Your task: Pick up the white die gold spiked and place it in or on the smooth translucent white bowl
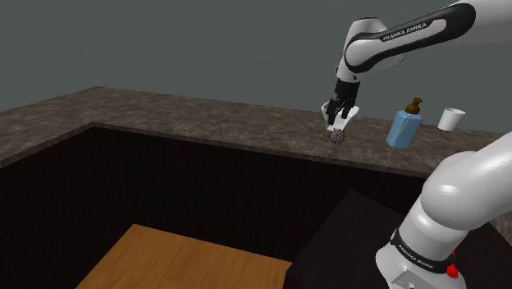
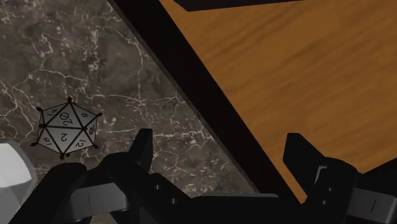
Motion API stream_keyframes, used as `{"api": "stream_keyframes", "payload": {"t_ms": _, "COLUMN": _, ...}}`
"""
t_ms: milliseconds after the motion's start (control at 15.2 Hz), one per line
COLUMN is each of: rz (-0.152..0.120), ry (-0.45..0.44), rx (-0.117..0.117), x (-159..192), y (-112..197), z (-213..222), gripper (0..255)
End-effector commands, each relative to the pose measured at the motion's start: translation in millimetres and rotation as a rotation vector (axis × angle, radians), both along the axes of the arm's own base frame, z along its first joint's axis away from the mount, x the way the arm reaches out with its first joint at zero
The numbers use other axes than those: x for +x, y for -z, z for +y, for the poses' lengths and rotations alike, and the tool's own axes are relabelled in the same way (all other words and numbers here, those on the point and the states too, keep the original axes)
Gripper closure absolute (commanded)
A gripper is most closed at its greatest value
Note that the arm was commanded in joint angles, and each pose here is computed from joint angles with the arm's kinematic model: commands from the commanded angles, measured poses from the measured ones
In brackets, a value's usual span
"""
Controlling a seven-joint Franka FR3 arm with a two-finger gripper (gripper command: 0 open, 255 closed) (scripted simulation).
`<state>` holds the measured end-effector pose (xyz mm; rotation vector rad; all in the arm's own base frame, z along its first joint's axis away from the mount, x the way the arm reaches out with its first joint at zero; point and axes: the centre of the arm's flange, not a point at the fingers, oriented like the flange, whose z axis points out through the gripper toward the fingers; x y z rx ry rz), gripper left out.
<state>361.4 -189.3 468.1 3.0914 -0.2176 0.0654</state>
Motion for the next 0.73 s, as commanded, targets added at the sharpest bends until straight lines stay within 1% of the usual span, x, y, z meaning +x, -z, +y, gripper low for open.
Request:
{"api": "stream_keyframes", "payload": {"t_ms": 0, "rz": -0.001, "ry": 0.005, "rx": -0.010, "x": 3, "y": 13, "z": -21, "gripper": 0}}
{"api": "stream_keyframes", "payload": {"t_ms": 660, "rz": 0.002, "ry": 0.034, "rx": -0.054, "x": 31, "y": 77, "z": -127, "gripper": 0}}
